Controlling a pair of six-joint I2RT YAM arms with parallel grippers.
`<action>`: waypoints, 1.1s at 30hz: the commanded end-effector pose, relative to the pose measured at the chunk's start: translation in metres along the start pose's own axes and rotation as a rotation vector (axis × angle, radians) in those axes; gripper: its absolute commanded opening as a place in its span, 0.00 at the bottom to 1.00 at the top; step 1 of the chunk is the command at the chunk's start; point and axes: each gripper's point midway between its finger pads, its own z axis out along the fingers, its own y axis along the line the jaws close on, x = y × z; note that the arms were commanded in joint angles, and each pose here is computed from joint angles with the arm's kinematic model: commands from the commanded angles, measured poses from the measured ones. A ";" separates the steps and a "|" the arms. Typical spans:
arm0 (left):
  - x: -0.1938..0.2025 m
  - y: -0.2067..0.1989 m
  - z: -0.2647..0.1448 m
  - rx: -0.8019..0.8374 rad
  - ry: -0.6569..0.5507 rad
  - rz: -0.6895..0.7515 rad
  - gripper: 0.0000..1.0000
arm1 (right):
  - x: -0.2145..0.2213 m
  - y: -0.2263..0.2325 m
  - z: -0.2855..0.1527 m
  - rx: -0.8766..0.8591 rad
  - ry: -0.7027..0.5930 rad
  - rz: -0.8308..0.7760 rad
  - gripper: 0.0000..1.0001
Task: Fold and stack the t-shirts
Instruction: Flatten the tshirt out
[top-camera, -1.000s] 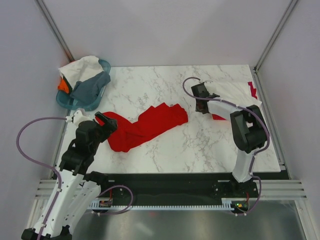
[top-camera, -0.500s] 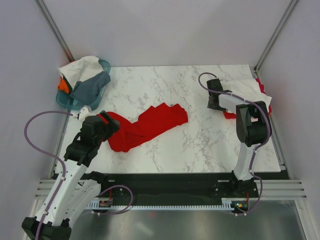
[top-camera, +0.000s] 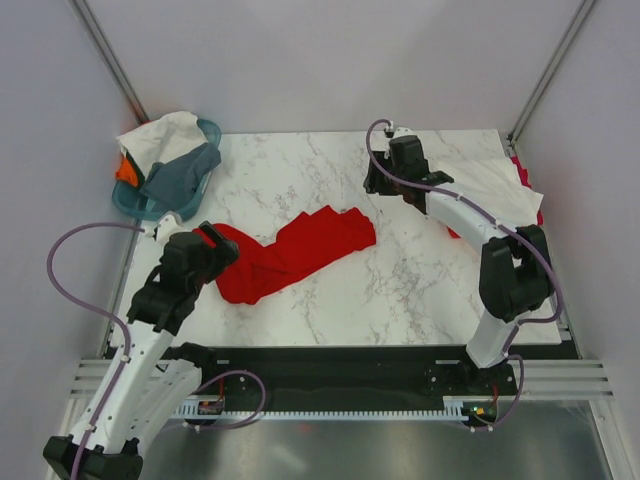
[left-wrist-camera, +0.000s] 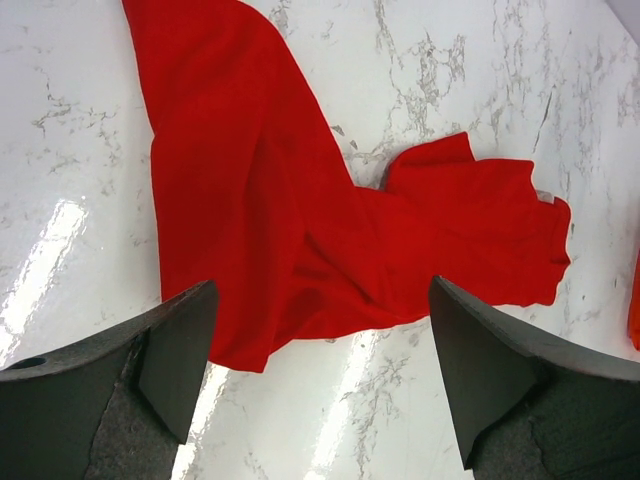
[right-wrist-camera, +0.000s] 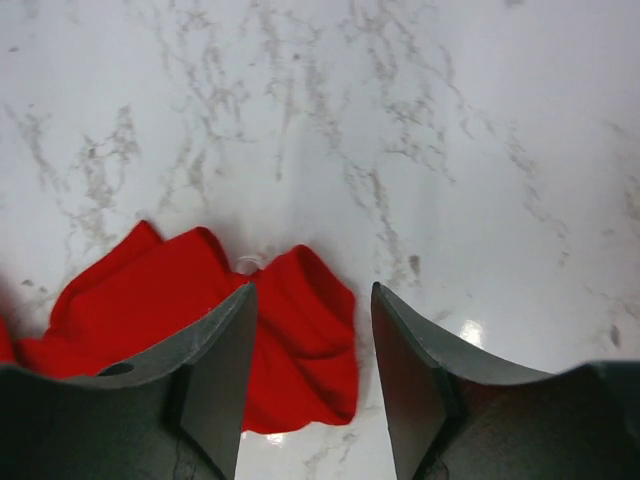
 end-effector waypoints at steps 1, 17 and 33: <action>-0.010 0.003 -0.004 -0.005 -0.046 0.011 0.93 | 0.002 0.042 0.011 -0.155 0.041 -0.027 0.55; -0.002 0.006 -0.016 0.041 -0.030 0.022 0.93 | 0.065 0.105 0.081 -0.248 0.227 -0.106 0.53; 0.009 0.007 -0.006 0.015 0.025 0.026 0.93 | 0.059 0.133 0.092 -0.322 0.212 -0.125 0.00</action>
